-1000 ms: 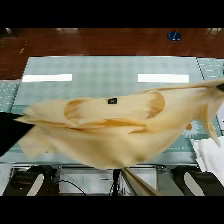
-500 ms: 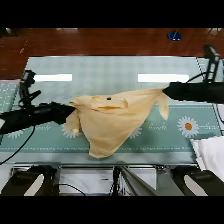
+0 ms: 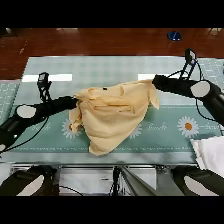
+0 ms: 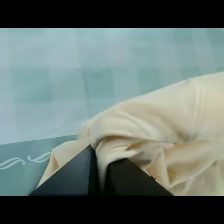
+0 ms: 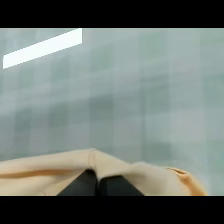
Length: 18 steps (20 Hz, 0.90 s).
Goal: Fold the shirts.
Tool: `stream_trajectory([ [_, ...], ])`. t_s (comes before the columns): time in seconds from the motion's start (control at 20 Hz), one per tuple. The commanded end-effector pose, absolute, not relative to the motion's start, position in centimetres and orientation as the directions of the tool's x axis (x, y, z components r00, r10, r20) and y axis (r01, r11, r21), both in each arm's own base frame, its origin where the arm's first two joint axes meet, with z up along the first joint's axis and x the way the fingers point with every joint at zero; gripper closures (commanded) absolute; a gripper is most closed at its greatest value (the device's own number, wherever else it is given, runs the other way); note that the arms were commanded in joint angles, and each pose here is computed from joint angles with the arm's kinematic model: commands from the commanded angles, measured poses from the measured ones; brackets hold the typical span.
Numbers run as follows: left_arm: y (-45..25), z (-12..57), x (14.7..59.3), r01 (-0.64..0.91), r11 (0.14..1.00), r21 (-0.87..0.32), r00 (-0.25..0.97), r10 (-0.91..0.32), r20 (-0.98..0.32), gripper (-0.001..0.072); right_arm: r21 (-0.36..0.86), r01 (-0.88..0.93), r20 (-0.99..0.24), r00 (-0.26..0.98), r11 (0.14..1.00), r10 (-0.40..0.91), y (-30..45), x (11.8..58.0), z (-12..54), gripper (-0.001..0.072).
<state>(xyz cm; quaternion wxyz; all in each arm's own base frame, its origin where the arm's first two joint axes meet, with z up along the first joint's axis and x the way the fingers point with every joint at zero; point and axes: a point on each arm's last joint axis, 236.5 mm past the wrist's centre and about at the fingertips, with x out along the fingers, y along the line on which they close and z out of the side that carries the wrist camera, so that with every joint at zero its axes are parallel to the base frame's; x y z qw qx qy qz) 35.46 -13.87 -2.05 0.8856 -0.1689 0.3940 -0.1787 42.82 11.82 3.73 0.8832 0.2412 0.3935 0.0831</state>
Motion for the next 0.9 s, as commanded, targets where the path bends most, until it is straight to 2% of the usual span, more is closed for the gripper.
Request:
stream_trajectory([
  [0.0,-15.3,-4.2,35.4,0.186,0.885,-0.427,0.601,-0.446,-0.663,0.0505,0.489,0.059,-0.667,0.668,0.87,0.329,11.8,43.5,1.9,0.0686],
  [0.05,-15.3,-4.3,35.5,0.187,0.888,-0.421,0.604,-0.442,-0.663,0.0341,0.49,0.059,-0.663,0.673,0.87,0.327,11.8,43.7,2.1,0.0686],
  [0.1,-14.9,-3.8,35.9,0.182,0.888,-0.422,0.615,-0.437,-0.656,0.0244,0.491,0.059,-0.661,0.675,0.869,0.328,11.8,43.7,2.2,0.0686],
  [0.15,-14.6,-2.8,36.2,0.185,0.881,-0.436,0.619,-0.449,-0.644,0.0225,0.491,0.055,-0.658,0.678,0.869,0.328,11.8,43.6,2.4,0.0686],
  [0.25,-13.7,1.3,36.0,0.226,0.841,-0.491,0.609,-0.516,-0.603,0.0225,0.491,0.04,-0.638,0.697,0.87,0.327,11.7,43.6,3.6,0.0685],
  [0.35,-12.1,5.0,32.6,0.284,0.803,-0.524,0.512,-0.589,-0.625,0.0228,0.451,0.005,-0.616,0.726,0.892,0.307,11.1,43.6,5.2,0.0685],
  [0.5,-7.6,3.0,23.1,0.08,0.847,-0.526,0.263,-0.527,-0.808,0.0226,0.377,-0.031,-0.619,0.735,0.926,0.277,10.3,43.2,5.9,0.0685],
  [0.55,-7.1,2.3,21.0,0.005,0.844,-0.536,0.226,-0.523,-0.822,0.0226,0.365,-0.034,-0.628,0.729,0.93,0.273,10.2,43.0,5.7,0.0685],
  [0.7,-9.6,0.8,17.2,-0.074,0.764,-0.641,0.173,-0.624,-0.762,0.0226,0.355,-0.038,-0.648,0.711,0.934,0.275,10.3,42.6,5.2,0.0685],
  [0.85,-13.1,-1.9,14.2,-0.168,0.644,-0.747,0.077,-0.746,-0.661,0.0226,0.355,-0.038,-0.655,0.703,0.934,0.278,10.3,42.4,5.1,0.0685],
])
